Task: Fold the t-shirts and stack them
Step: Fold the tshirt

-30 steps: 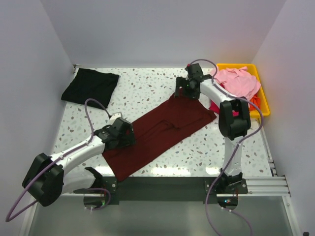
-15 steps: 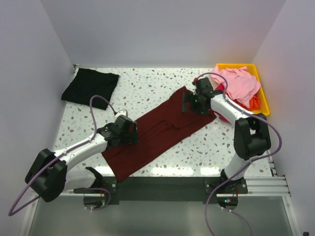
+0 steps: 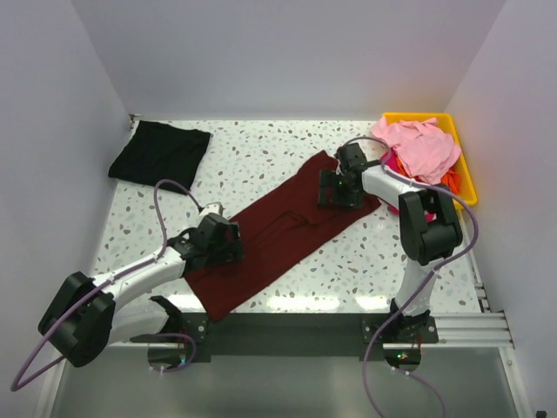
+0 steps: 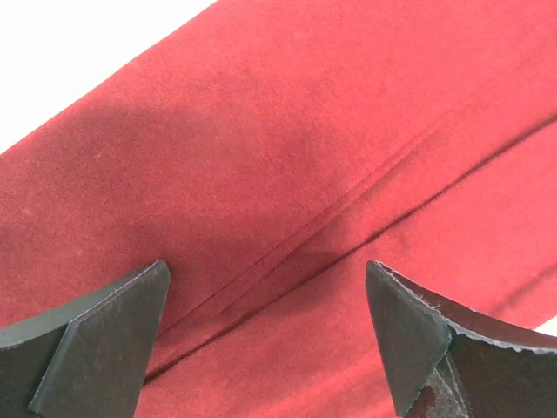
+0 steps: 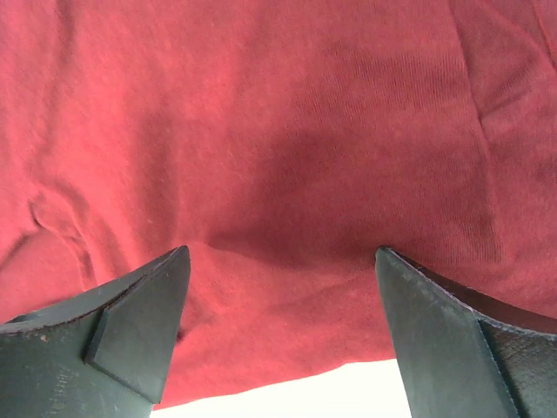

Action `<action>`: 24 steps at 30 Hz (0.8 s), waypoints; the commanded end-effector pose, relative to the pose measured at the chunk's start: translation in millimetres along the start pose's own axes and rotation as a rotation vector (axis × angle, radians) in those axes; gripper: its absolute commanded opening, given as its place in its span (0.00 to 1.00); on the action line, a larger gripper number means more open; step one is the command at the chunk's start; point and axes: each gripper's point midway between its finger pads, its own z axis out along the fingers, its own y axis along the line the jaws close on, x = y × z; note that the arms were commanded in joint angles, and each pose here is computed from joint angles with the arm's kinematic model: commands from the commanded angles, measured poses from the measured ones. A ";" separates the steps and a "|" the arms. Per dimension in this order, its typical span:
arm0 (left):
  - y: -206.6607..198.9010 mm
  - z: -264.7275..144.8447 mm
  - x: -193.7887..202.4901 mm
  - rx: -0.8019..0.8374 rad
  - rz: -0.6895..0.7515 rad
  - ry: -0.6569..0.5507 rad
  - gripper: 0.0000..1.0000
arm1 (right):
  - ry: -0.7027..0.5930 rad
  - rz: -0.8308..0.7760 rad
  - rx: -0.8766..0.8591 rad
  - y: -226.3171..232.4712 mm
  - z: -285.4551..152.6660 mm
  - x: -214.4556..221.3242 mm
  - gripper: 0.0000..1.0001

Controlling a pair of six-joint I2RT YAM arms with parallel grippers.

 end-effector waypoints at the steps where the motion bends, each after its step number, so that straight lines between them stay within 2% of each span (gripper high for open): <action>1: -7.2 -0.7 26.1 0.061 -0.044 0.083 1.00 | 0.006 0.014 0.000 1.4 26.0 -8.1 0.91; 7: -26.2 -4.4 37.0 0.174 -0.062 0.130 1.00 | 0.014 0.018 -0.007 10.0 53.5 -31.3 0.91; 8: -34.0 -5.8 39.7 0.210 -0.062 0.141 1.00 | -0.015 0.016 -0.017 16.2 51.8 -47.6 0.91; 16: -64.9 -16.3 48.9 0.303 -0.105 0.180 1.00 | -0.051 0.025 -0.005 25.5 76.7 -96.0 0.91; 17: -71.4 -18.5 50.9 0.324 -0.097 0.183 1.00 | -0.083 0.023 -0.014 31.3 73.8 -112.0 0.91; 19: -81.0 -20.3 51.4 0.345 -0.103 0.187 1.00 | -0.063 0.027 -0.006 28.8 88.3 -113.4 0.92; 20: -88.7 -21.6 53.2 0.368 -0.090 0.186 1.00 | -0.094 0.024 -0.020 35.4 85.1 -129.2 0.92; 21: -93.6 -19.5 54.8 0.368 -0.090 0.195 1.00 | -0.063 0.027 -0.014 33.0 97.3 -123.4 0.92; 24: -120.0 -22.2 52.4 0.423 -0.067 0.192 1.00 | -0.088 0.029 -0.029 39.3 98.1 -142.1 0.92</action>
